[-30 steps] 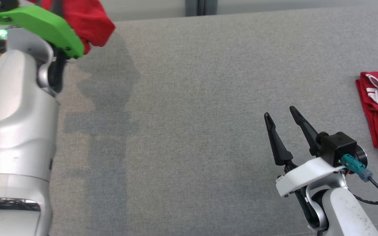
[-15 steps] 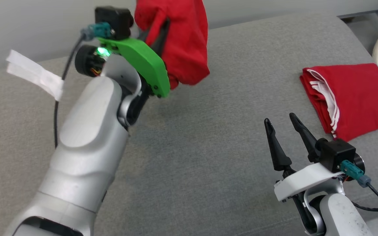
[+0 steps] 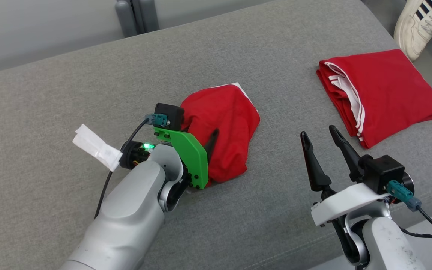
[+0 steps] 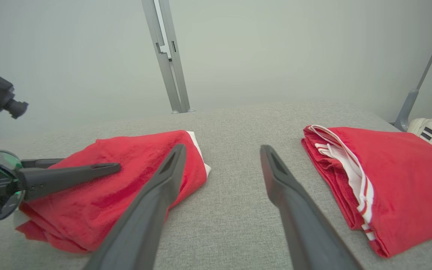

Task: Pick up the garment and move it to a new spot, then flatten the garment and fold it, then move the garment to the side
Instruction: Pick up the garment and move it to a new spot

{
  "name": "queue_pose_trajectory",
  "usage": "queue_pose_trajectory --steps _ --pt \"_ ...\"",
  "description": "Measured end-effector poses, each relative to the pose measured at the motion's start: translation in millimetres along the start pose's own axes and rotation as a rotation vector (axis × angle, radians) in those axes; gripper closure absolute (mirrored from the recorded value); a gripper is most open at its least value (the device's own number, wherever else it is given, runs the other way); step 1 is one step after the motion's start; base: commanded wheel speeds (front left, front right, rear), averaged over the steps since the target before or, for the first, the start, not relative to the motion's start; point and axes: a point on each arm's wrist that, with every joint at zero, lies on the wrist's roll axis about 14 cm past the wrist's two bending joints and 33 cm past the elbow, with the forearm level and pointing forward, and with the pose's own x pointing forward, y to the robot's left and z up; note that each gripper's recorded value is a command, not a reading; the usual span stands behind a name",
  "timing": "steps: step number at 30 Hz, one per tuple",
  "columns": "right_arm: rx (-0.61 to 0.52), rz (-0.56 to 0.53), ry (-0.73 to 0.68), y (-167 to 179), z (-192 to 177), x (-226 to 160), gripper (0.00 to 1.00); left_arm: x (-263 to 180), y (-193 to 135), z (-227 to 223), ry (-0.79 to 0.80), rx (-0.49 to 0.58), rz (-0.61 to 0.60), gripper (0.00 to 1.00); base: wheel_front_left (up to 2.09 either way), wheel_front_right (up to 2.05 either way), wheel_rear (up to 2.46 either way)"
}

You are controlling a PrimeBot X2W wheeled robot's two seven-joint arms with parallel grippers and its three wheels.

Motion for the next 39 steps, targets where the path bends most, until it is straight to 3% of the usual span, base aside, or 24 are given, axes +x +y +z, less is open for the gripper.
queue_pose_trajectory --steps 8,13,23,28,39 --pt "-0.008 0.022 -0.008 4.2 4.3 0.6 0.00 -27.8 11.2 42.5 -0.251 -0.067 0.048 0.00 0.00 0.00 0.00" --pt "-0.002 0.047 -0.022 12.4 10.3 -1.1 0.00 -74.1 45.7 57.5 -0.431 -0.093 0.184 0.00 0.00 0.00 0.00" --pt "0.004 0.083 -0.032 23.4 14.3 -8.5 0.00 -175.4 92.8 26.0 -0.584 -0.060 0.416 0.00 0.00 0.00 0.00" --pt "0.006 0.091 -0.024 24.4 11.5 -12.1 0.00 -236.6 103.3 40.8 -0.742 -0.023 0.533 0.00 0.00 0.00 0.00" --pt "0.025 0.111 -0.017 33.9 6.9 -14.7 0.00 -280.1 113.3 0.4 -0.757 -0.035 0.661 0.00 0.00 0.00 0.00"
